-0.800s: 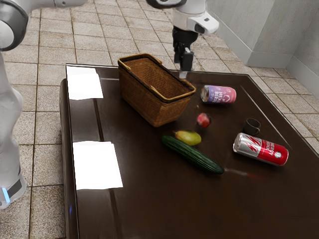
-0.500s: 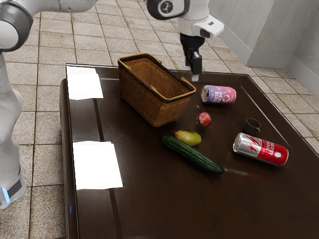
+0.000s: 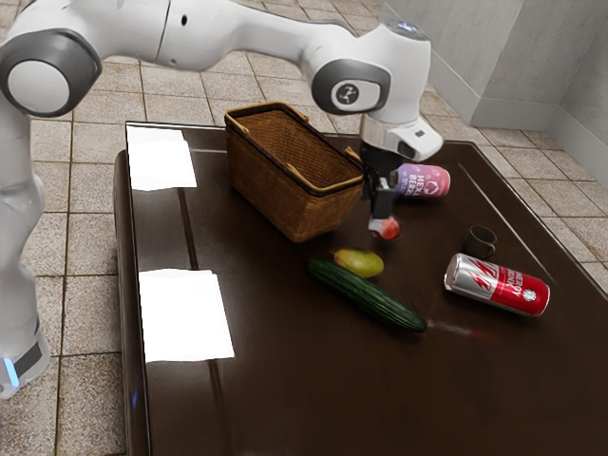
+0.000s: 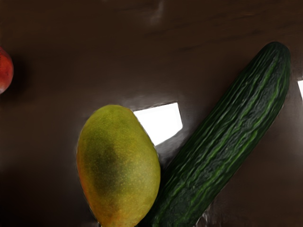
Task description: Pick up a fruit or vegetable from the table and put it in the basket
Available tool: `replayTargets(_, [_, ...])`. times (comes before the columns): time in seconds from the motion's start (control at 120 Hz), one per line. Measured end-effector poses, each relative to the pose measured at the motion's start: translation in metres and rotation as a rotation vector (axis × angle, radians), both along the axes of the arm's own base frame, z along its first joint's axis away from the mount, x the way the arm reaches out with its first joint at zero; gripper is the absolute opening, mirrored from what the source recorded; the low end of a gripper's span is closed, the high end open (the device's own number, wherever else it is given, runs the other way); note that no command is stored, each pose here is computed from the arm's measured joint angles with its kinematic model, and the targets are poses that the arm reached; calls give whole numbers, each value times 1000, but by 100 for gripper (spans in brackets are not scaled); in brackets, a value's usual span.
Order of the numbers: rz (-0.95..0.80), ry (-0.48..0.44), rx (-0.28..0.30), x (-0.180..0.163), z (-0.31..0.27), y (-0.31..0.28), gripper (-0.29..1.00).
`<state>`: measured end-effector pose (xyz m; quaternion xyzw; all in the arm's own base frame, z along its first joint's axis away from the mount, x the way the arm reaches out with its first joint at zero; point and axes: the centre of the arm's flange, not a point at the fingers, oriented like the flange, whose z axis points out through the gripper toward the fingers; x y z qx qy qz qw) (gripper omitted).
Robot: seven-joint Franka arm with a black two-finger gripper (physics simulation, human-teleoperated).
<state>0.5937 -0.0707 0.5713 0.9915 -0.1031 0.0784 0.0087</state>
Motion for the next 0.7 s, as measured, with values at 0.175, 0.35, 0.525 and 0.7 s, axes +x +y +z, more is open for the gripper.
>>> replayTargets(0.175, [9,85,45,-4,-5,8,68])
replayTargets(0.35, [-12,116,53,1,-20,-10,68])
replayTargets(0.525, [60,133,51,18,-22,23,68])
replayTargets(0.7, [59,137,62,39,-33,13,68])
